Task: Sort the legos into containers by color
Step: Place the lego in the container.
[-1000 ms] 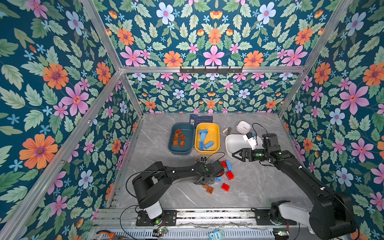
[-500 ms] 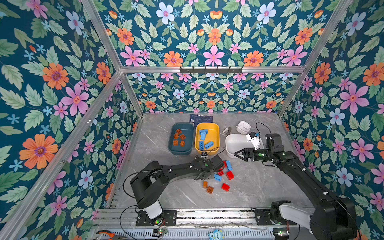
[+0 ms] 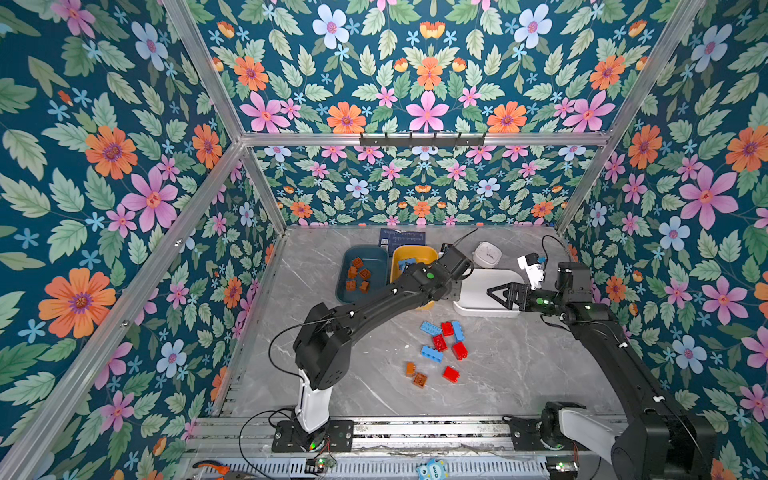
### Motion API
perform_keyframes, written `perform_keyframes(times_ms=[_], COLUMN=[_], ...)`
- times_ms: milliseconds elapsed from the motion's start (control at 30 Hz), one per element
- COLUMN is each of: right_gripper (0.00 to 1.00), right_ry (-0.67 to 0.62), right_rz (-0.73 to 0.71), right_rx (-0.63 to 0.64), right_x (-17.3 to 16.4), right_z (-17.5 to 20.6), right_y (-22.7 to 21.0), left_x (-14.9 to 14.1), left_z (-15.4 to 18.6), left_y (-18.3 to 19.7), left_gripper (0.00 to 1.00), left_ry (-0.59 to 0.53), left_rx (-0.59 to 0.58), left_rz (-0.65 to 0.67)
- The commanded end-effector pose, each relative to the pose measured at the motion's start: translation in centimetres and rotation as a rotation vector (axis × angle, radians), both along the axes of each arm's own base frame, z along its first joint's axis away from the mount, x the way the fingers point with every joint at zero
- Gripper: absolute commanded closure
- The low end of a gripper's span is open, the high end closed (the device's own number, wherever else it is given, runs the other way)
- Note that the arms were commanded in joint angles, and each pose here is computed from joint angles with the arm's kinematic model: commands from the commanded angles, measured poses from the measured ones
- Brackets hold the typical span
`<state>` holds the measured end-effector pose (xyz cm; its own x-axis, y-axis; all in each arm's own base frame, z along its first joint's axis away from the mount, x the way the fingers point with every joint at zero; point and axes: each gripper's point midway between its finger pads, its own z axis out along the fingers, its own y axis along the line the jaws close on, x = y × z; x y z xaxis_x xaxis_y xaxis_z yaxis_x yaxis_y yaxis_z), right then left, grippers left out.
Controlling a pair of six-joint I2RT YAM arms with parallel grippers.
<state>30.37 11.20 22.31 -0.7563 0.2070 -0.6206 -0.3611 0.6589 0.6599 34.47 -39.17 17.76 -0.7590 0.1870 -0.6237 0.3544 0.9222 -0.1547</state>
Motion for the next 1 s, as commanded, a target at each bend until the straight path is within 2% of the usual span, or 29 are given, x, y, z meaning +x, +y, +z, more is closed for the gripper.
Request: perform_keyframes(times_ms=[0,167,400,467,600,667,833,967], right_gripper=[0.01,0.01,0.01,0.01,0.01,0.01,0.01,0.01], right_ry=[0.009,0.015,0.042,0.054,0.060,0.059,0.060,0.063], right_rz=[-0.026,-0.046,-0.075,-0.082,-0.096,-0.093,-0.079,-0.057], right_rx=[0.025,0.014,-0.027,-0.049,-0.076,-0.075,-0.064,-0.042], right_x=[-0.1,-0.1,0.2,0.3,0.5,0.6,0.9,0.8], right_z=[0.4,0.3,-0.5,-0.9,-1.2,-1.1,-1.0,-0.7], right_y=[-0.8,-1.2,-1.8,-2.1,-2.5,-2.4,-2.3,-1.9], left_x=[1.8,4.4,5.4,5.4,5.3,5.2,3.1,-0.6], left_z=[-0.2,-1.9,-4.9,-5.2,-4.1,-3.5,-1.9,-1.6], left_y=[-2.4,-5.1,-7.7,-8.0,-7.6,-6.9,-5.0,-3.4], left_gripper=[0.75,0.75,0.71,0.63,0.32,0.26,0.19,0.18], left_ry=[-0.020,-0.002,0.055,0.067,0.057,0.046,0.055,0.085], left_rx=[-0.028,-0.105,-0.159,-0.165,-0.152,-0.126,-0.109,-0.071], left_rz=[-0.112,-0.161,-0.215,-0.220,-0.225,-0.218,-0.218,-0.228])
